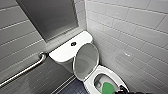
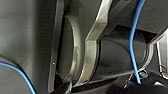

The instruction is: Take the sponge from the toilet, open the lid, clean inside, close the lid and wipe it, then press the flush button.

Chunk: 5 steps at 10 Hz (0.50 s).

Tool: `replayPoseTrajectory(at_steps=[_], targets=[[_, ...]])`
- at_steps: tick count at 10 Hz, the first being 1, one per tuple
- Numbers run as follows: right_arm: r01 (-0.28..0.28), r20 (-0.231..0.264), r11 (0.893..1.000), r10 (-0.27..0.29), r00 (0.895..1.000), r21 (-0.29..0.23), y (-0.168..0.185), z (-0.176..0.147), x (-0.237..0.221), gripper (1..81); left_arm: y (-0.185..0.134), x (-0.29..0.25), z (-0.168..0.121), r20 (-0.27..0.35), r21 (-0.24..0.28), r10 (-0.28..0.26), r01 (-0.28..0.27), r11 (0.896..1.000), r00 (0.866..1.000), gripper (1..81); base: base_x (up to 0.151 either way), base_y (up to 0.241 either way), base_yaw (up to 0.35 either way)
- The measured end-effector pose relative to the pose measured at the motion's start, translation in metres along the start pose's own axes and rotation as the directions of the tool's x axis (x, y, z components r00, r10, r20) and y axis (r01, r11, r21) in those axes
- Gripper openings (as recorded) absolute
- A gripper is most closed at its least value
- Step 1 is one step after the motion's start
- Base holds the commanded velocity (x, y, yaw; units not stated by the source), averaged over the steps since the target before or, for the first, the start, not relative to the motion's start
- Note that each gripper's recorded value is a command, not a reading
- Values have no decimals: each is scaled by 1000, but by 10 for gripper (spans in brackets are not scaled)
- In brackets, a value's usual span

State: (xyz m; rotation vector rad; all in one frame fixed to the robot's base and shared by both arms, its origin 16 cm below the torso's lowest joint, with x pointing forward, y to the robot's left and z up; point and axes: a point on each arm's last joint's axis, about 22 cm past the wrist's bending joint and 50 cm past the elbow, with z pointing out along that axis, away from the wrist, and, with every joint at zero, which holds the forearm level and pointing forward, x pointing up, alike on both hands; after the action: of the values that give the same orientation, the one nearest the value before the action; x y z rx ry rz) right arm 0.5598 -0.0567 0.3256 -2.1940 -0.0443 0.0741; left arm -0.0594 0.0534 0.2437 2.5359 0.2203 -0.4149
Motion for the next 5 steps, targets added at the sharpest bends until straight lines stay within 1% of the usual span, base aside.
replayPoseTrajectory(at_steps=[2, 5], targets=[[-12, 20, 1000, 12, 1000, 8, -11, 16, -7, 10, 6, -5, -21, -9, -18, -8, 8, 1000, 1000, 811, 0, 0, 0], [-40, 41, 999, 41, 998, -24, -7, 14, -19, 10, 17, -32, -63, 13, -43, -31, 32, 999, 999, 811, 0, 0, 0]])
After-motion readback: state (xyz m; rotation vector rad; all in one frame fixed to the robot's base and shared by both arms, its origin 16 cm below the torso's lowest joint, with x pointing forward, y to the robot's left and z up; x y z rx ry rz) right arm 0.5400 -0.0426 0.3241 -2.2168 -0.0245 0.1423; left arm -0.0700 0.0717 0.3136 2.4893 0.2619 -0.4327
